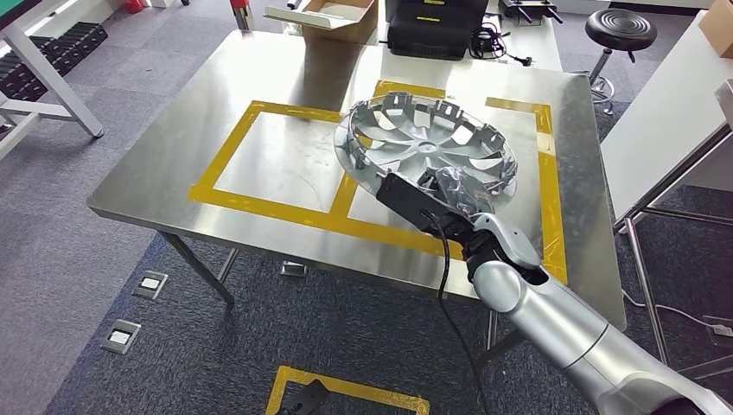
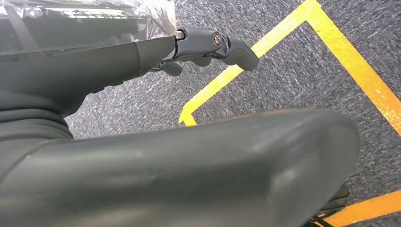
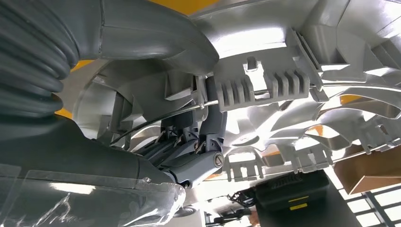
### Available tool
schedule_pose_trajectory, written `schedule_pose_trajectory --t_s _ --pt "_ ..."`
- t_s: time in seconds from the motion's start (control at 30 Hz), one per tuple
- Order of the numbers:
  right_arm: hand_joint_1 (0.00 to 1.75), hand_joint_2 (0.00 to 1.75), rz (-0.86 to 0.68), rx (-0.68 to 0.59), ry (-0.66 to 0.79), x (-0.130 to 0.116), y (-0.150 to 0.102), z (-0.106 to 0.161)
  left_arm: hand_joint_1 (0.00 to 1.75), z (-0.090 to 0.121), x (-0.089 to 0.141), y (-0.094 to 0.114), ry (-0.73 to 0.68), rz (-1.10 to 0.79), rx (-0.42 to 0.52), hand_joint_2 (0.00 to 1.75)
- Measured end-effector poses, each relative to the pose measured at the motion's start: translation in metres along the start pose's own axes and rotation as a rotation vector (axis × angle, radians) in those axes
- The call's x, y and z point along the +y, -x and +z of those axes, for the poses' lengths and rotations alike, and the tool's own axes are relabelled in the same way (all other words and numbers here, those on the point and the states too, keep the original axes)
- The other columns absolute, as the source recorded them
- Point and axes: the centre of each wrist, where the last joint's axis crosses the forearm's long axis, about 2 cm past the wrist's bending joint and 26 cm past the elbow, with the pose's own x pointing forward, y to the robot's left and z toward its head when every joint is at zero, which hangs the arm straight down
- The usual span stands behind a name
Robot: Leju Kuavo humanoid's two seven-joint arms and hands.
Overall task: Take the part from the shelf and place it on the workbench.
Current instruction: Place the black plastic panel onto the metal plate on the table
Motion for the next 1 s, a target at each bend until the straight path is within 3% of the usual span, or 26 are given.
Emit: schedule_pose_trajectory --t_s 0.4,1.0 --pt "1.75 1.75 0.052 -0.04 -0.05 0.018 -0.016 -0.004 0.0 0.0 0.001 0.0 0.001 -0.009 0.001 1.75" --pt "1.75 1.75 0.115 0.089 -0.028 0.016 -0.002 -0.011 0.0 0.0 0.001 0.0 0.003 -0.025 0.007 1.75"
